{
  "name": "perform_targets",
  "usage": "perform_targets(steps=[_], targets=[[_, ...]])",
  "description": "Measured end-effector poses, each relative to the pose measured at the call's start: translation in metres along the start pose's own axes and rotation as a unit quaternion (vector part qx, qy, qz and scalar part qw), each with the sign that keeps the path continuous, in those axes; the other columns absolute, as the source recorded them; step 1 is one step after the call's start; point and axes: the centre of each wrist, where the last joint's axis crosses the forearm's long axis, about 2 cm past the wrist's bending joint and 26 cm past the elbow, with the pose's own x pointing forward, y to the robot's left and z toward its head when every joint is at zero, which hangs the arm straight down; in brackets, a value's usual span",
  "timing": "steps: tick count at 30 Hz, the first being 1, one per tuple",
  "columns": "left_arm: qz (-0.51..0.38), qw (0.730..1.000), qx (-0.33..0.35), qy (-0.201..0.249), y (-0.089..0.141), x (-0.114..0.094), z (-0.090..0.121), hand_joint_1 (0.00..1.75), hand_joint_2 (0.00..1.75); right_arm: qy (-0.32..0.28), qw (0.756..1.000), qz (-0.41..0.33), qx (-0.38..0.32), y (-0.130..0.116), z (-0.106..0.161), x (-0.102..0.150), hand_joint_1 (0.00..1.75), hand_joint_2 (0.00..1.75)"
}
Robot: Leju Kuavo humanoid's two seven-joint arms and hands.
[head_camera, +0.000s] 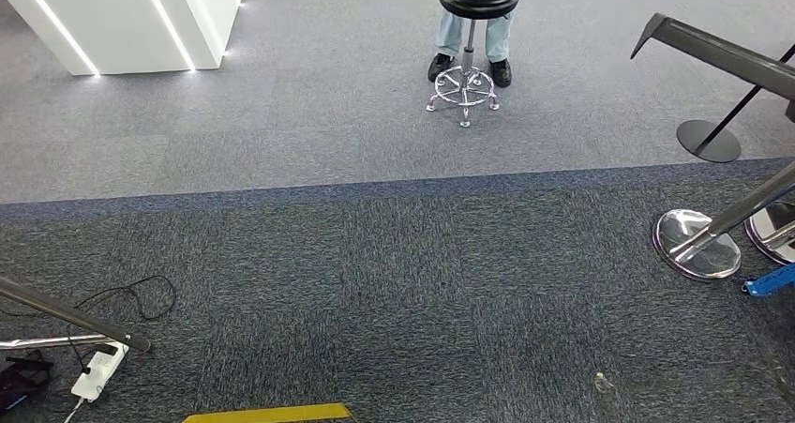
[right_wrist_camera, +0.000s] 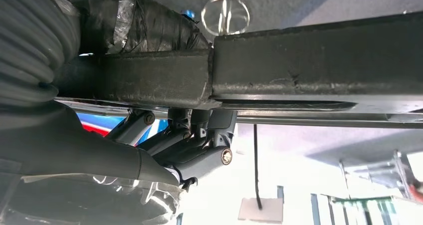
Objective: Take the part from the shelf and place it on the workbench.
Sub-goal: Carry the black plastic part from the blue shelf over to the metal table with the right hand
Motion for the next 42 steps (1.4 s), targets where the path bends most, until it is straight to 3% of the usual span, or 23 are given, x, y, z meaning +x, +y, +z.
perform_targets(steps=[6, 12, 17, 24, 31, 42], targets=[[-0.005, 0.999, -0.024, -0.025, -0.001, 0.0, 0.0, 0.0, 1.75, -0.047, 0.988, 0.082, -0.119, -0.01, -0.013, 0.038, 1.75, 1.75], [-0.003, 0.999, -0.031, -0.03, -0.005, -0.001, -0.001, 0.0, 1.75, -0.128, 0.975, 0.122, -0.138, 0.002, -0.008, 0.096, 1.75, 1.75], [0.001, 0.999, -0.025, -0.026, -0.005, -0.002, -0.001, 0.0, 1.75, -0.208, 0.958, 0.133, -0.145, 0.018, 0.015, 0.151, 1.75, 1.75], [0.004, 1.0, -0.012, -0.003, -0.008, -0.004, -0.002, 0.0, 1.75, -0.348, 0.919, 0.12, -0.145, 0.034, 0.067, 0.215, 1.75, 1.75], [0.003, 1.0, -0.012, 0.0, -0.008, -0.005, -0.002, 0.0, 1.75, -0.421, 0.889, 0.11, -0.142, 0.046, 0.095, 0.237, 1.75, 1.75], [0.001, 1.0, -0.012, 0.0, -0.008, -0.006, -0.003, 0.0, 1.75, -0.463, 0.87, 0.113, -0.124, 0.055, 0.114, 0.247, 1.75, 1.75]])
